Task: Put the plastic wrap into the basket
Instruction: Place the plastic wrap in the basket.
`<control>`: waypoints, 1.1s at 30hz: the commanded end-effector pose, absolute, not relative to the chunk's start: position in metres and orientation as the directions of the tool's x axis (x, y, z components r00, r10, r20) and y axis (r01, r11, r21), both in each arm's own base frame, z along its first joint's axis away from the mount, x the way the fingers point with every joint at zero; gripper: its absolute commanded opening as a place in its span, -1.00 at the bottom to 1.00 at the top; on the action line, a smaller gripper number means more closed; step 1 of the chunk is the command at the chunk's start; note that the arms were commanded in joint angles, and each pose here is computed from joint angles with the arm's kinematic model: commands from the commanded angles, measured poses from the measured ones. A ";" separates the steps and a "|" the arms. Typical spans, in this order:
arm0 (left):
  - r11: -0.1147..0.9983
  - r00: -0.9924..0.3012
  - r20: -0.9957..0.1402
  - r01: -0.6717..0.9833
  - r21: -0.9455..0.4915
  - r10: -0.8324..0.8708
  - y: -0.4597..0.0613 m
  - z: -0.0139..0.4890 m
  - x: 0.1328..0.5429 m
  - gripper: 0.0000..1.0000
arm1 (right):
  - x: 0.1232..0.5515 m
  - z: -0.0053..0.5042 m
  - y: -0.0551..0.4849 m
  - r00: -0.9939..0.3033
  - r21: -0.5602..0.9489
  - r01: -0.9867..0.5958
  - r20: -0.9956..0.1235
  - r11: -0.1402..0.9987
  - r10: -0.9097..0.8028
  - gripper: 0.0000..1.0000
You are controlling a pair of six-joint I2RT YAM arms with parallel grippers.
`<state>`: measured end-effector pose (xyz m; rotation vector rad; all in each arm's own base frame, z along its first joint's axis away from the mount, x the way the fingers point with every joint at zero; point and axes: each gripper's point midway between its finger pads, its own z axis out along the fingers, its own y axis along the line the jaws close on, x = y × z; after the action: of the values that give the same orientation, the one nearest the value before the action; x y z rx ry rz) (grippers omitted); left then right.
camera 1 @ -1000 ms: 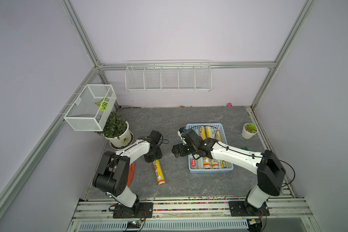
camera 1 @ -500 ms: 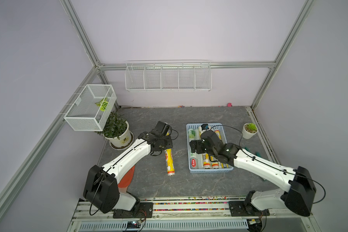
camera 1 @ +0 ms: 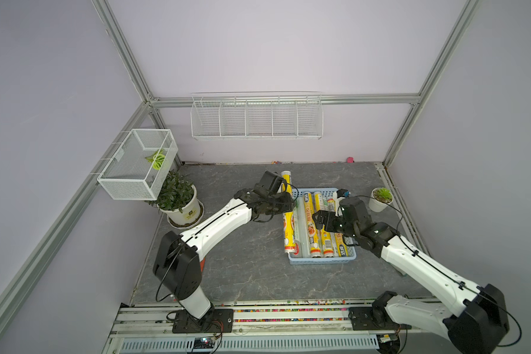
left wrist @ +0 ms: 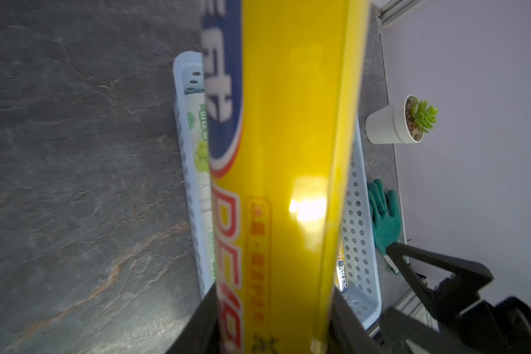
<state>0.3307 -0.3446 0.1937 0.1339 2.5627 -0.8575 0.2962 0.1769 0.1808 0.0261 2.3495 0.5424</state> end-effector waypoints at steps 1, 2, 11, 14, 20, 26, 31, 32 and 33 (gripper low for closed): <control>0.794 -0.912 -0.408 0.225 -0.565 -0.032 -0.364 0.192 0.334 -0.80 | 0.286 0.175 0.172 -0.758 0.390 -0.136 -0.633 0.911 0.157 0.94; 0.794 -0.917 -0.398 0.220 -0.567 -0.030 -0.368 0.187 0.335 -0.80 | 0.285 0.174 0.172 -0.758 0.387 -0.140 -0.634 0.911 0.153 0.94; 0.827 -0.951 -0.307 0.149 -0.543 -0.030 -0.382 0.151 0.343 -0.80 | 0.278 0.161 0.170 -0.784 0.362 -0.149 -0.611 0.920 0.113 0.94; 0.839 -0.958 -0.285 0.137 -0.527 -0.022 -0.382 0.140 0.343 -0.80 | 0.278 0.159 0.170 -0.784 0.359 -0.148 -0.611 0.922 0.112 0.94; 0.856 -0.969 -0.248 0.113 -0.505 -0.018 -0.384 0.126 0.340 -0.72 | 0.279 0.157 0.172 -0.788 0.363 -0.151 -0.605 0.919 0.110 0.94; 0.873 -0.976 -0.218 0.107 -0.475 0.001 -0.389 0.112 0.337 -0.64 | 0.280 0.152 0.175 -0.799 0.372 -0.150 -0.592 0.916 0.110 0.94; 0.871 -0.978 -0.208 0.103 -0.480 0.001 -0.394 0.108 0.335 -0.58 | 0.280 0.150 0.177 -0.806 0.377 -0.149 -0.582 0.914 0.109 0.94; 0.874 -0.979 -0.204 0.100 -0.476 0.001 -0.394 0.106 0.334 -0.57 | 0.280 0.150 0.177 -0.805 0.377 -0.150 -0.583 0.914 0.108 0.94; 0.879 -0.980 -0.198 0.094 -0.467 0.000 -0.392 0.103 0.333 -0.56 | 0.280 0.150 0.177 -0.805 0.377 -0.150 -0.583 0.914 0.108 0.94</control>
<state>0.3322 -0.3866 0.0995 0.0817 2.8567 -0.7170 0.2804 0.1767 0.1555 -0.0209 2.4383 0.5417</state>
